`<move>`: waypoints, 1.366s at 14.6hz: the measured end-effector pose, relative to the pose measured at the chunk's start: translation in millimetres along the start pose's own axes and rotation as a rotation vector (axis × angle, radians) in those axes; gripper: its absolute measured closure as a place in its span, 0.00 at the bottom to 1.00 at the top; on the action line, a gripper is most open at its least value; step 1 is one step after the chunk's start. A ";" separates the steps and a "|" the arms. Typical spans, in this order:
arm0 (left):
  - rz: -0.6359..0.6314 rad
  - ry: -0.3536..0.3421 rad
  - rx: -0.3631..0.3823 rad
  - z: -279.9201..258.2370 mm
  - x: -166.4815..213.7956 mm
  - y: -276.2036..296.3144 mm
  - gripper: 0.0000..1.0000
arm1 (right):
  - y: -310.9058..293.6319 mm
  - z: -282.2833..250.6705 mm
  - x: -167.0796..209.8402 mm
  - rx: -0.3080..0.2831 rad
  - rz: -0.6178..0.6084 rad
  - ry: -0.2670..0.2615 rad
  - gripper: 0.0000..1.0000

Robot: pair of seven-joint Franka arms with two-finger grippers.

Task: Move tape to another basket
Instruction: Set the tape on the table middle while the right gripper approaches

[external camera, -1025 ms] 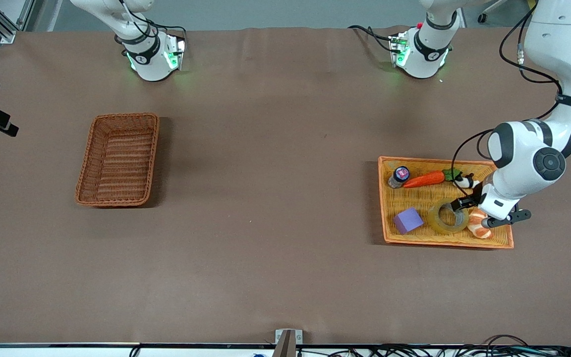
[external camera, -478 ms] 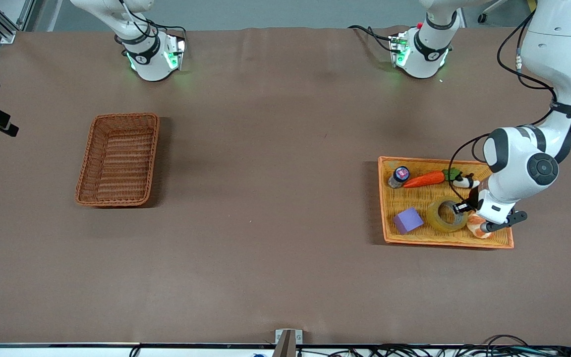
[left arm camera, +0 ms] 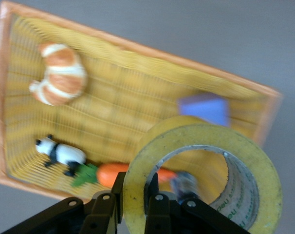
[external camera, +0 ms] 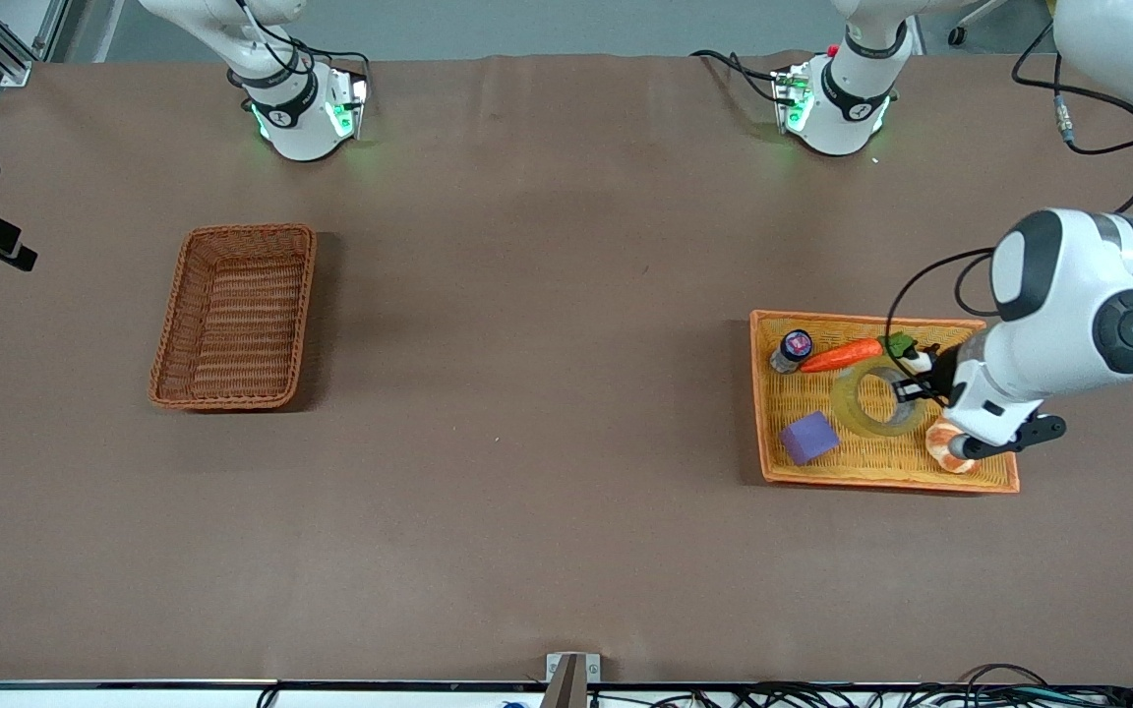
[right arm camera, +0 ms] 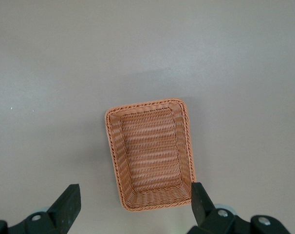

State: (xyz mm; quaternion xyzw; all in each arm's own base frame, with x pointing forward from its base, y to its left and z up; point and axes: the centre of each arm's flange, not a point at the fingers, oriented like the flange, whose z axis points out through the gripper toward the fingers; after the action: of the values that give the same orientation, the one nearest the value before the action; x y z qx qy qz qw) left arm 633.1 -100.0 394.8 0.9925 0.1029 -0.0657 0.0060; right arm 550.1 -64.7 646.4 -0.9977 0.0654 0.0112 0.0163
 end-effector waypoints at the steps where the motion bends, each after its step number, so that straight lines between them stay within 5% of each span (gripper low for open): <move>1: 0.023 0.002 0.001 -5.9 -8.4 25.0 0.79 | 0.0 0.1 0.0 0.000 0.000 0.000 0.00; 11: -0.074 -0.015 -0.025 80.4 -133.5 311.7 0.79 | -1.4 0.7 0.1 0.001 -0.003 -0.001 0.00; 16: -0.084 0.028 -0.131 149.4 -187.7 391.9 0.79 | -55.4 -0.2 0.6 0.046 -0.083 0.026 0.00; 20: -0.068 0.077 -0.129 196.5 -209.8 423.4 0.79 | -134.9 13.5 -2.5 0.052 -0.121 0.026 0.00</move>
State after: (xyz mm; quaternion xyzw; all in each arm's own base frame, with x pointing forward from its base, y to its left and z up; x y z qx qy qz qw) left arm 490.9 -562.1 227.0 0.9878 0.1405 -0.0210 0.0638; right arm 565.1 69.7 637.2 -0.9991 0.0053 -0.0045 0.0419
